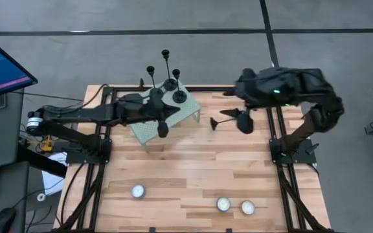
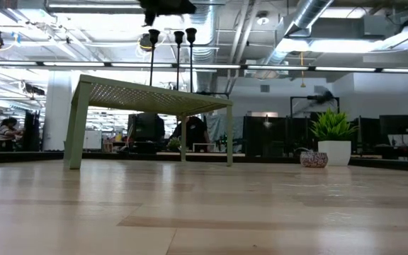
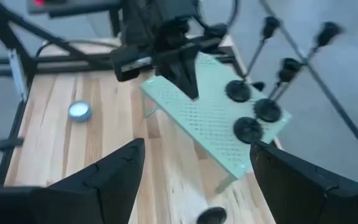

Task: Pick & Place candle stick holders
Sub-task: Align the black candle holder with the other black candle holder on the shelf

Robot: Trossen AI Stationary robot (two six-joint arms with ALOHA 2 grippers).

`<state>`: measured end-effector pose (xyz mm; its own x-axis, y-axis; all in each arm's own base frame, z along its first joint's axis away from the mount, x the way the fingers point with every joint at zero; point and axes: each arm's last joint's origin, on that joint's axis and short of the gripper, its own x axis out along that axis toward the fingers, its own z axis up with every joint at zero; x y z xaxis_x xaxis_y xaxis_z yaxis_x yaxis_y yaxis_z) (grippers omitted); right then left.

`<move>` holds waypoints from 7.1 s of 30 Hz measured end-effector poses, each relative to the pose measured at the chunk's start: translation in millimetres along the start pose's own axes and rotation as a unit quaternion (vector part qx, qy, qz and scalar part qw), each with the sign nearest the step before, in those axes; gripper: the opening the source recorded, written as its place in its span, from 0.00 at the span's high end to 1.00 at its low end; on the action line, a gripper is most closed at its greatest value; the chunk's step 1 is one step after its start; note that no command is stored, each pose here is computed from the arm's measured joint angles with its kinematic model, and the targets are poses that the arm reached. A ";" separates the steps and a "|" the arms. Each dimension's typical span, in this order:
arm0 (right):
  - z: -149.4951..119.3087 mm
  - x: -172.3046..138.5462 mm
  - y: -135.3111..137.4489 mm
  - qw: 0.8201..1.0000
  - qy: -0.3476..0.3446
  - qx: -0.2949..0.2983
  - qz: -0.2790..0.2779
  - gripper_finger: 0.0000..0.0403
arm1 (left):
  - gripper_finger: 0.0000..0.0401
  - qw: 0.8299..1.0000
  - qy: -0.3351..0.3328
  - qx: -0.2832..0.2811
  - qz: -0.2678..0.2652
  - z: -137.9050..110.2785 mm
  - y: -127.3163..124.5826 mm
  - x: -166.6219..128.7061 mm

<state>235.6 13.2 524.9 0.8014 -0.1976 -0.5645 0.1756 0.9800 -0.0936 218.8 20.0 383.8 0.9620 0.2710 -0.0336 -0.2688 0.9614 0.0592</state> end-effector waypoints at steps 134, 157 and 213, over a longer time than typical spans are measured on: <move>-321.2 157.2 -90.7 0.888 0.453 0.081 -0.008 0.46 | 0.45 0.992 0.068 -0.092 -0.043 -22.6 -19.8 10.0; -353.2 195.8 -115.6 0.852 0.502 0.149 0.006 0.97 | 0.46 0.992 0.069 -0.090 -0.061 -22.2 -27.7 7.8; -116.9 175.8 77.8 0.822 0.392 -0.403 0.089 1.00 | 0.22 0.904 0.125 -0.295 -0.283 -53.5 -1.6 73.5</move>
<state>323.3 57.5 322.5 0.1026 -0.2821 -0.9539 -0.5944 0.7515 -0.2862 287.4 40.9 327.8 0.9323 -0.3405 -0.1216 0.2124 0.7881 -0.5777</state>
